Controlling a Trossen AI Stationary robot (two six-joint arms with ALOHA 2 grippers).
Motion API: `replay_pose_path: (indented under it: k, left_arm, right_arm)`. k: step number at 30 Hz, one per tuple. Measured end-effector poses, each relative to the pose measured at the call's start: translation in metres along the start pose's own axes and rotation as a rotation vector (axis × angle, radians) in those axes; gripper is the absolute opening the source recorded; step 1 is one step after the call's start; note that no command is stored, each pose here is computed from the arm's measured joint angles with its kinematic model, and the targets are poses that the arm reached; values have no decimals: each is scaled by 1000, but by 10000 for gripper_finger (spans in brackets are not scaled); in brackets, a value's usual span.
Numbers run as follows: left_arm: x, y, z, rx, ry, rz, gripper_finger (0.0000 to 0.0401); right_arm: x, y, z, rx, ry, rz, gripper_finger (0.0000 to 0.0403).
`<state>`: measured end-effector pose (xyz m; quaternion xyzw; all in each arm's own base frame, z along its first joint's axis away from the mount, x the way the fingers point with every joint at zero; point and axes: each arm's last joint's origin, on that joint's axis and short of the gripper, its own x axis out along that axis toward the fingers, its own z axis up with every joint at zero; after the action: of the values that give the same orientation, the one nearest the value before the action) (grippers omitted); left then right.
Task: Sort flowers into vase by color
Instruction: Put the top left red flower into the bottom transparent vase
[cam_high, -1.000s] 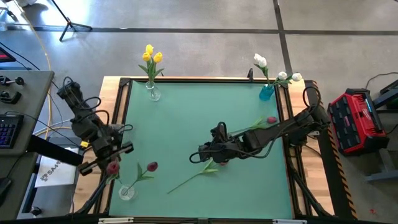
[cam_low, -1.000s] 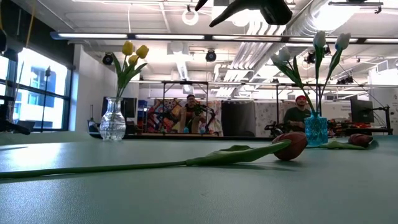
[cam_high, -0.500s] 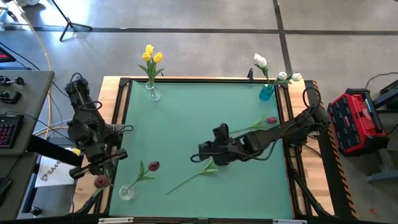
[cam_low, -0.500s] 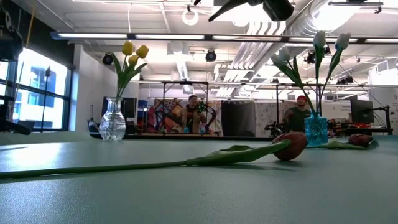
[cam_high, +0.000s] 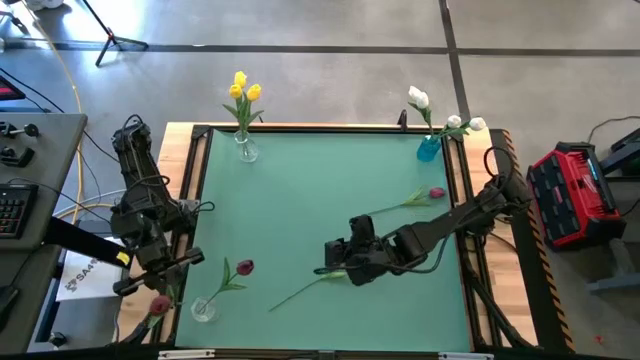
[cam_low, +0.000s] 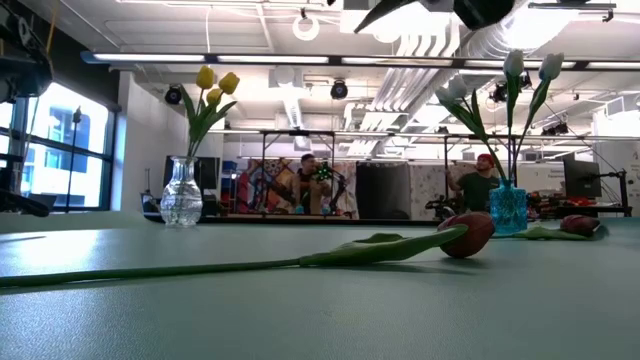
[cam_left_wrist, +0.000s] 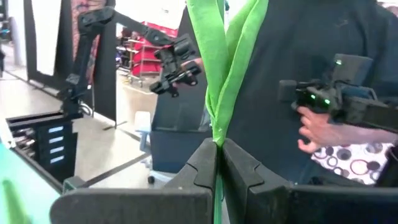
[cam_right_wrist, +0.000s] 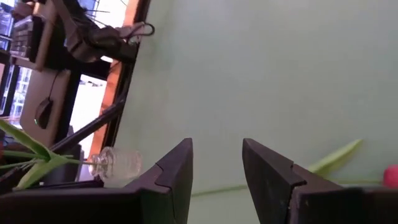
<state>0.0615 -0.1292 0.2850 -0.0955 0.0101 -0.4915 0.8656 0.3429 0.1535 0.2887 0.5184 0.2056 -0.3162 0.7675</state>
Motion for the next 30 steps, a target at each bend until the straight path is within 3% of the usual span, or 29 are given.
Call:
replay_pose_path:
  k: [11,21,30]
  left_arm:
    - [19,-15,-7,59,-7,-58,0]
    - [37,-22,-28,217,73,100,0]
    - [45,-22,-37,173,99,173,0]
  right_arm:
    - [34,-14,-41,74,91,-85,128]
    - [30,-12,-53,142,83,-37,128]
    - [24,-9,-60,155,88,9,128]
